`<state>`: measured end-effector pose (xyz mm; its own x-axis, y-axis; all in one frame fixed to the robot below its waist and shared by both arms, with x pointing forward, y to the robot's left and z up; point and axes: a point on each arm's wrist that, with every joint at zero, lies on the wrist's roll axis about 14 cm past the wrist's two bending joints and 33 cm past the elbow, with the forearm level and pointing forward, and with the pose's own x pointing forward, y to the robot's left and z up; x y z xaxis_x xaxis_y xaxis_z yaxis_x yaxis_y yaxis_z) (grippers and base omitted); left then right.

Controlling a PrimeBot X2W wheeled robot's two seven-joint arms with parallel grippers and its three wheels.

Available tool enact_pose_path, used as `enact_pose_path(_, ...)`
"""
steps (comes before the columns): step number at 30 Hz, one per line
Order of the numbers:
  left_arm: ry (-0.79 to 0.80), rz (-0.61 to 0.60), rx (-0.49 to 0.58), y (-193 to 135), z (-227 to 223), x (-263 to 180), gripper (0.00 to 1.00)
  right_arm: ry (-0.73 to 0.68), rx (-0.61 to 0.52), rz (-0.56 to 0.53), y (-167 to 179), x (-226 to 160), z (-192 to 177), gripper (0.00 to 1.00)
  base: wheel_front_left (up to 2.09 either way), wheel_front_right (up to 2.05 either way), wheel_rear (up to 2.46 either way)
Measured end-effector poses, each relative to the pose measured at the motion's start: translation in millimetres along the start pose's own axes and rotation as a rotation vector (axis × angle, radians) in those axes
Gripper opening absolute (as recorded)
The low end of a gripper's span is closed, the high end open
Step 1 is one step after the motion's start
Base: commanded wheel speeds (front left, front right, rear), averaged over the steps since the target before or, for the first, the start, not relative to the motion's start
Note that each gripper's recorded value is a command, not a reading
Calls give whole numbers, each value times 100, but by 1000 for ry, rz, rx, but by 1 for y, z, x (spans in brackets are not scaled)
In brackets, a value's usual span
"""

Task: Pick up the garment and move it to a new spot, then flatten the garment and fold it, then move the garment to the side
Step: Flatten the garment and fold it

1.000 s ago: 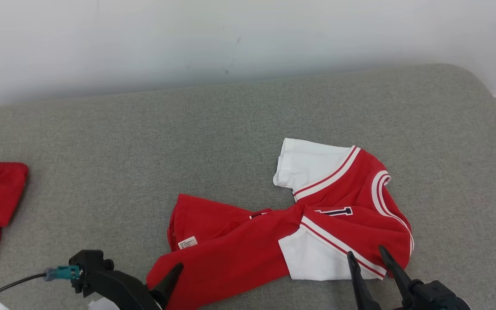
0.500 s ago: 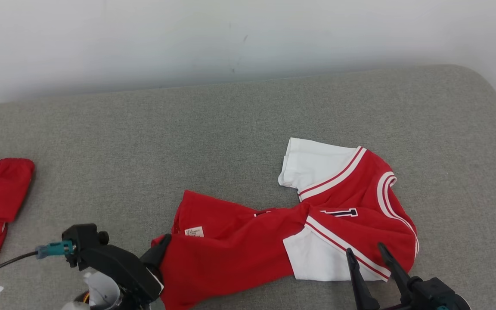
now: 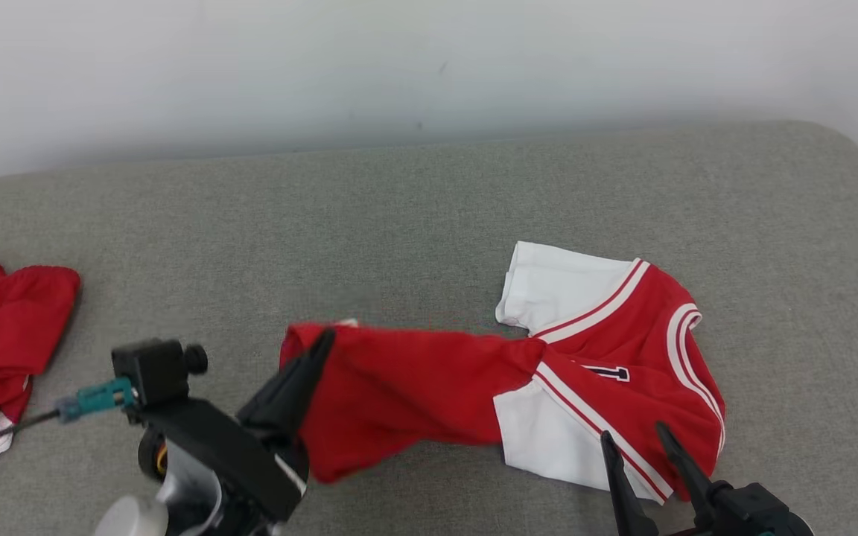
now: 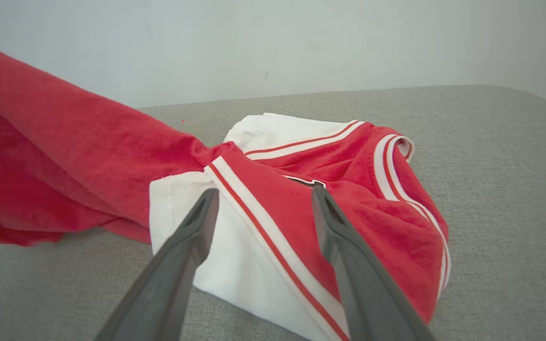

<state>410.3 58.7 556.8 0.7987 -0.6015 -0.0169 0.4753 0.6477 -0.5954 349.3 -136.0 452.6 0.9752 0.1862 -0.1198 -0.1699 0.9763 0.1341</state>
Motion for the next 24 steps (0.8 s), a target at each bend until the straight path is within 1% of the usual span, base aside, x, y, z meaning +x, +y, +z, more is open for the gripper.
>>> enact_pose_path(5,282,129,-14,31,-67,-50,0,11,4,6,2,2,-4,100,0,0,0)
enact_pose_path(7,348,153,-58,33,-87,-67,0,19,5,10,3,3,-6,100,0,0,0)
enact_pose_path(9,398,176,-71,35,-101,-78,0,22,4,23,6,5,-6,100,0,0,0)
enact_pose_path(10,398,176,-71,35,-101,-78,0,22,4,23,6,5,-6,100,0,0,0)
enact_pose_path(14,466,264,-26,55,-116,-99,0,24,1,51,14,10,-5,100,0,0,0)
enact_pose_path(17,461,331,20,70,-118,-105,0,17,-2,68,19,12,-2,100,0,0,0)
enact_pose_path(21,419,424,130,95,-108,-105,0,12,-8,80,22,12,0,100,0,0,0)
enact_pose_path(22,414,445,142,99,-109,-106,33,13,-8,81,23,11,0,100,0,0,0)
enact_pose_path(23,409,457,144,102,-110,-107,100,12,-7,81,23,10,1,100,0,0,0)
enact_pose_path(24,394,463,147,102,-109,-105,100,11,-6,76,22,10,1,100,0,0,0)
